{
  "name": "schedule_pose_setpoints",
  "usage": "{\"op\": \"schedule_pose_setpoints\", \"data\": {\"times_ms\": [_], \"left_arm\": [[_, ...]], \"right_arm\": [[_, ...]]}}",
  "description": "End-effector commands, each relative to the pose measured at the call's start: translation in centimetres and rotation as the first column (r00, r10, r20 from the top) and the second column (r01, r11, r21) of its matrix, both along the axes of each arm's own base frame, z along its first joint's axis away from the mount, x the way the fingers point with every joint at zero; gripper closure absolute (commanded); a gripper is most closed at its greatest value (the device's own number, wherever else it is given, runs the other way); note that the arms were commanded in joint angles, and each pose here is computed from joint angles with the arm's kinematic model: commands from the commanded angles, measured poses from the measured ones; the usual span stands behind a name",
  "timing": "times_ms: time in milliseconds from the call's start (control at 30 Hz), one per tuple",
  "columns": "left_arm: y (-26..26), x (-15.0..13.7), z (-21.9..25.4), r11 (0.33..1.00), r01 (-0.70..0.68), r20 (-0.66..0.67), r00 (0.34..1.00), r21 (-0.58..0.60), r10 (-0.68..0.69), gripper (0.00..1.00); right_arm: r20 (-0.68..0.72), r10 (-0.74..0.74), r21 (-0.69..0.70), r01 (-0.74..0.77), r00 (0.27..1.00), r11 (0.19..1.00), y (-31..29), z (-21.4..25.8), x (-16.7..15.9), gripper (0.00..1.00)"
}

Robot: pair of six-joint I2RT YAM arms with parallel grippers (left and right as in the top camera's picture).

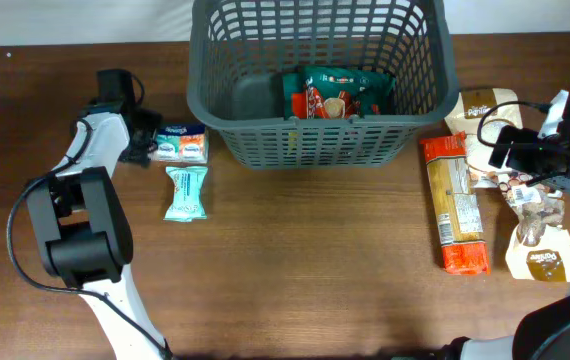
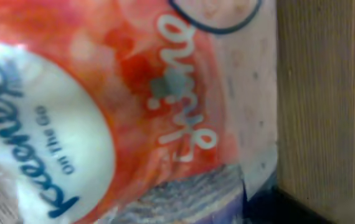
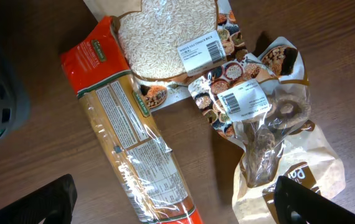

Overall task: Pack container
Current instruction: 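Return the left gripper and grasp the row of Kleenex tissue packs, then carry the tissue packs with the left gripper and release into basket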

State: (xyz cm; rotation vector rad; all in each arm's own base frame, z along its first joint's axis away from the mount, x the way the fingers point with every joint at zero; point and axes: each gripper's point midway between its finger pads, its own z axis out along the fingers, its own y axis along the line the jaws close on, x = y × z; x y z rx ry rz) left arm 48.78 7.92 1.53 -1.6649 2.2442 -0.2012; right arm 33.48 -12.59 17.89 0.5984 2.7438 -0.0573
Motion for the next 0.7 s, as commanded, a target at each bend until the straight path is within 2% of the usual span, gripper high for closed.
{"op": "schedule_pose_setpoints", "data": {"times_ms": [0, 33, 100, 200, 233, 333, 433, 533, 667], "left_arm": [[0.1, -0.8, -2.0, 1.000, 0.010, -0.050, 0.999, -0.021, -0.011, 0.72], [-0.1, -0.8, -2.0, 0.999, 0.021, -0.045, 0.999, -0.043, -0.023, 0.81], [-0.6, -0.5, -1.7, 0.993, 0.074, -0.027, 0.997, -0.087, -0.077, 0.89], [-0.9, -0.3, -0.4, 0.977, 0.137, 0.003, 0.990, -0.166, -0.138, 0.92], [-0.8, -0.2, 0.5, 0.968, 0.165, 0.018, 0.986, -0.191, -0.165, 0.98], [0.3, 0.6, 3.9, 0.949, 0.247, 0.077, 0.969, -0.194, -0.237, 0.98], [1.9, 1.3, 9.2, 0.932, 0.347, 0.133, 0.934, -0.107, -0.332, 0.98], [2.6, 2.1, 16.0, 0.887, 0.460, 0.199, 0.867, 0.036, -0.457, 0.98], [2.3, 1.9, 25.4, 0.814, 0.536, 0.267, 0.770, 0.221, -0.580, 0.98]], "right_arm": [[0.011, 0.006, 0.003, -0.006, 1.000, 1.000, -0.1, 0.3, 0.4, 0.01], [0.011, 0.006, 0.003, -0.006, 1.000, 1.000, -0.1, 0.3, 0.4, 0.01], [0.011, 0.006, 0.003, -0.006, 1.000, 1.000, -0.1, 0.3, 0.4, 0.01], [0.011, 0.006, 0.003, -0.006, 1.000, 1.000, -0.1, 0.3, 0.4, 0.01], [0.011, 0.006, 0.003, -0.006, 1.000, 1.000, -0.1, 0.3, 0.4, 0.01], [0.011, 0.006, 0.003, -0.006, 1.000, 1.000, -0.1, 0.3, 0.4, 0.01], [0.011, 0.006, 0.003, -0.006, 1.000, 1.000, -0.1, 0.3, 0.4, 0.01], [0.011, 0.006, 0.003, -0.006, 1.000, 1.000, -0.1, 0.3, 0.4, 0.01], [0.011, 0.006, 0.003, -0.006, 1.000, 1.000, -0.1, 0.3, 0.4, 0.01]]}}
